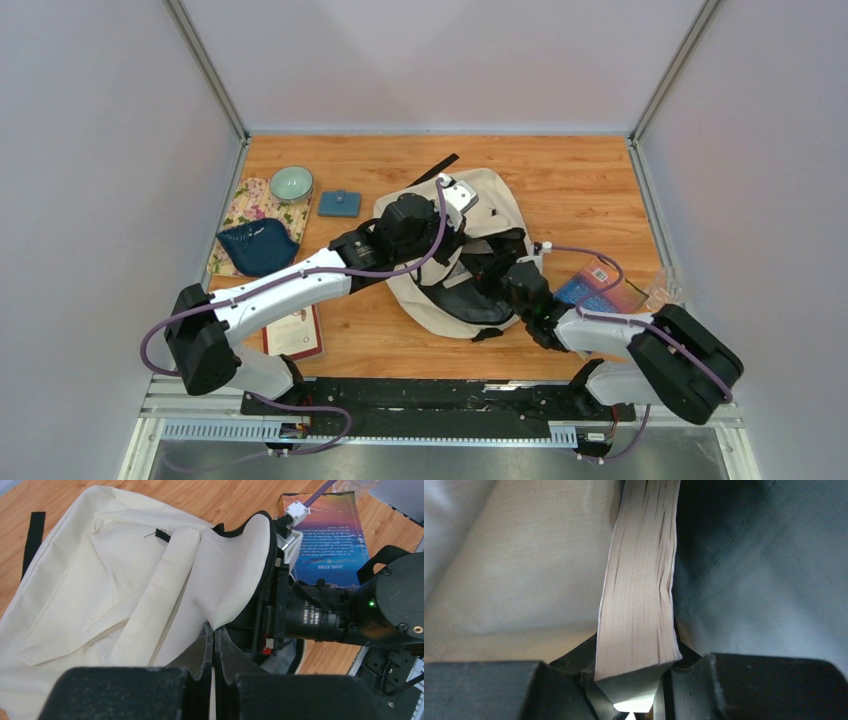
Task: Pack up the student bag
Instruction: Place the book in the student bag.
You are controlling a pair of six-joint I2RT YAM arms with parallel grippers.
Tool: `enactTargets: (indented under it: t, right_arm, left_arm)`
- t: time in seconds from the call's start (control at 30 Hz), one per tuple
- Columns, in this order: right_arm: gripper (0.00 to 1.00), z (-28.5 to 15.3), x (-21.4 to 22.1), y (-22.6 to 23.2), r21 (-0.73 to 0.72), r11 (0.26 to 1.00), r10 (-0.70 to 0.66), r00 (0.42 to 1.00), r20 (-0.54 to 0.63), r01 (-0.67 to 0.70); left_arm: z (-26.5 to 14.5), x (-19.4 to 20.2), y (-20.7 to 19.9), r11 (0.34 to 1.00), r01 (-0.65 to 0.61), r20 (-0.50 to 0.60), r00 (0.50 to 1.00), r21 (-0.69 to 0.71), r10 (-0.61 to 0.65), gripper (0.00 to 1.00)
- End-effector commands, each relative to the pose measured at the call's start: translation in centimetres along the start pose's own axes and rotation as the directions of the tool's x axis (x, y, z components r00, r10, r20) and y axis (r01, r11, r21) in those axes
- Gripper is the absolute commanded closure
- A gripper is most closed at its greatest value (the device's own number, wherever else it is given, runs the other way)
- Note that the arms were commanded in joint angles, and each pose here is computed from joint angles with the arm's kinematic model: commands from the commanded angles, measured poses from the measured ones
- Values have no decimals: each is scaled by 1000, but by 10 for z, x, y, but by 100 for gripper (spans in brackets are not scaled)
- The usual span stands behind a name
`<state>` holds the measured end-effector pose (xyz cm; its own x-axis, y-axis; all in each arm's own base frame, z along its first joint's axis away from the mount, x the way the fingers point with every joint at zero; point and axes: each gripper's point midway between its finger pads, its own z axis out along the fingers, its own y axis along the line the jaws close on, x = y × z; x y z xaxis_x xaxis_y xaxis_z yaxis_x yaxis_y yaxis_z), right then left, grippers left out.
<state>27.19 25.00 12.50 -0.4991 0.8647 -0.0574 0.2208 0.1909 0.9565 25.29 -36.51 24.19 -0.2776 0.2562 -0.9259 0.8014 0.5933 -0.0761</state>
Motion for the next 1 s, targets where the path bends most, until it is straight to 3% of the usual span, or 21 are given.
enactTargets:
  t: [0.0, 0.2, 0.3, 0.33, 0.43, 0.63, 0.7, 0.77, 0.8, 0.97]
  right_arm:
    - [100, 16, -17, 94, -314, 948, 75, 992, 101, -40]
    - [95, 65, -12, 59, -203, 979, 18, 993, 115, 6]
    - [85, 81, -7, 35, -160, 987, -1, 997, 83, 15]
    - [74, 82, -3, 26, -142, 990, -7, 998, 59, 15]
    - [52, 78, -1, -7, -53, 998, -29, 999, 36, 31]
    - [26, 50, 3, -32, 75, 986, -149, 988, -26, 151]
    - [24, 44, 4, -15, 87, 972, -215, 975, -47, 219]
    - [23, 33, 4, -31, 192, 930, -301, 950, -88, 313]
    - [22, 29, 3, -14, 172, 929, -318, 945, -81, 328]
    - [20, 2, -7, -29, 275, 889, -354, 930, -94, 366]
  left_arm:
    - [-17, -58, -7, 1000, 7, 172, 985, 18, -10, 100]
    - [-19, -53, -9, 999, 24, 161, 987, 36, -30, 100]
    - [-19, -47, -8, 999, 30, 152, 988, 31, -35, 100]
    - [-20, -45, -8, 999, 32, 150, 988, 30, -36, 100]
    - [-22, -36, 0, 999, 48, 139, 989, 12, -49, 100]
    - [-23, -14, 17, 995, 99, 111, 989, -28, -96, 100]
    - [-23, -5, 20, 992, 118, 99, 989, -37, -114, 100]
    - [-23, 0, 22, 991, 126, 99, 988, -40, -121, 100]
    - [-24, 0, 24, 990, 137, 102, 986, -44, -132, 100]
    - [-23, 5, 23, 988, 146, 95, 985, -40, -142, 100]
